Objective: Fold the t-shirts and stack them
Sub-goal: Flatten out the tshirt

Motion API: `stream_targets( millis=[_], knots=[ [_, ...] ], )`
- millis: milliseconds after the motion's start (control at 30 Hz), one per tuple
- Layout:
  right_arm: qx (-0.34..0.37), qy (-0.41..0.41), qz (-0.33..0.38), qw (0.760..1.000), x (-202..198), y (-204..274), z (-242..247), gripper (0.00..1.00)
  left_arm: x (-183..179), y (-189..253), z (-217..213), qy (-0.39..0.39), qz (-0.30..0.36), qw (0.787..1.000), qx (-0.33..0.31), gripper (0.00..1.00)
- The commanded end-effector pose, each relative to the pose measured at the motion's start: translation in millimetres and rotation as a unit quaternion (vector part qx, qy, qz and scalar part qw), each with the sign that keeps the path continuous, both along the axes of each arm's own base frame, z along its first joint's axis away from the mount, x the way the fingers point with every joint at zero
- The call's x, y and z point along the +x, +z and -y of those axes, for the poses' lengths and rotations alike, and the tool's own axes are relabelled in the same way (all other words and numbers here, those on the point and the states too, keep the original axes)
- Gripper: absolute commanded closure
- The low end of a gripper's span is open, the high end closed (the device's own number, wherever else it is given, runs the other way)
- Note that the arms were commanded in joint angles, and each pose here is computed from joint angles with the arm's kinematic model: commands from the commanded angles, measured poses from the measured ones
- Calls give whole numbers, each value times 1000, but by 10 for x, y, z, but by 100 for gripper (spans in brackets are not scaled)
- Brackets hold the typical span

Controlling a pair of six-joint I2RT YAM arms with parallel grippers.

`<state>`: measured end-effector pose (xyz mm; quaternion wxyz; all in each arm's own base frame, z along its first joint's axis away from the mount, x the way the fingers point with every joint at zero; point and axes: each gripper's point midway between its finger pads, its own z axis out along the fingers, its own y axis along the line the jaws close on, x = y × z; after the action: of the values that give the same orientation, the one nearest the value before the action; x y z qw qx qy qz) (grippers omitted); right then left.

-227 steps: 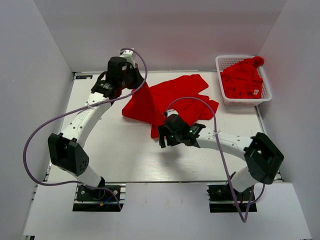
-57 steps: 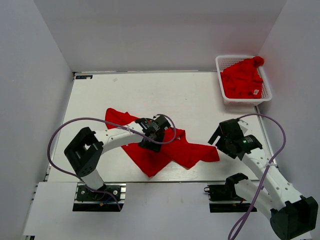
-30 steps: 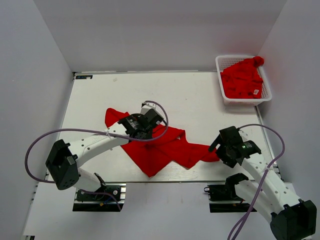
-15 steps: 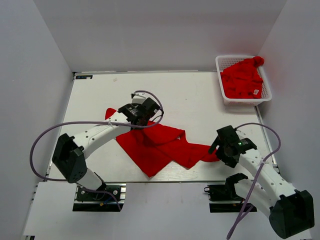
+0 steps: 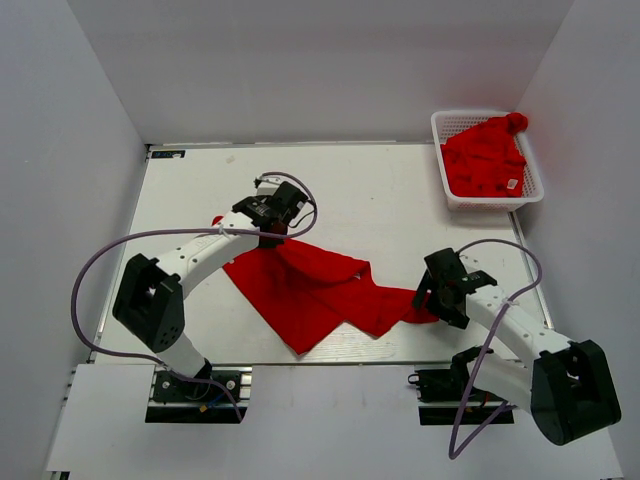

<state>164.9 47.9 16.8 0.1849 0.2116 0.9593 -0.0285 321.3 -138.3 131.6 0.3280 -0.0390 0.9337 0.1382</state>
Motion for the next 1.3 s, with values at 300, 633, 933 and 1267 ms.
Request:
stream_targets(
  millis=[300, 633, 933, 1267],
  knots=[
    [41, 67, 62, 995, 242, -158, -210, 68, 63, 170, 91, -31, 22, 999, -36, 100],
    [28, 58, 184, 981, 576, 734, -141, 100, 196, 913, -28, -13, 103, 994, -40, 100],
    [-64, 13, 403, 913, 1019, 2543, 259, 100, 206, 2530, -362, 11, 285, 957, -52, 100],
    [-152, -43, 582, 798, 893, 4461, 712, 100, -327, 4300, -956, 17, 483, 873, -59, 100]
  ],
)
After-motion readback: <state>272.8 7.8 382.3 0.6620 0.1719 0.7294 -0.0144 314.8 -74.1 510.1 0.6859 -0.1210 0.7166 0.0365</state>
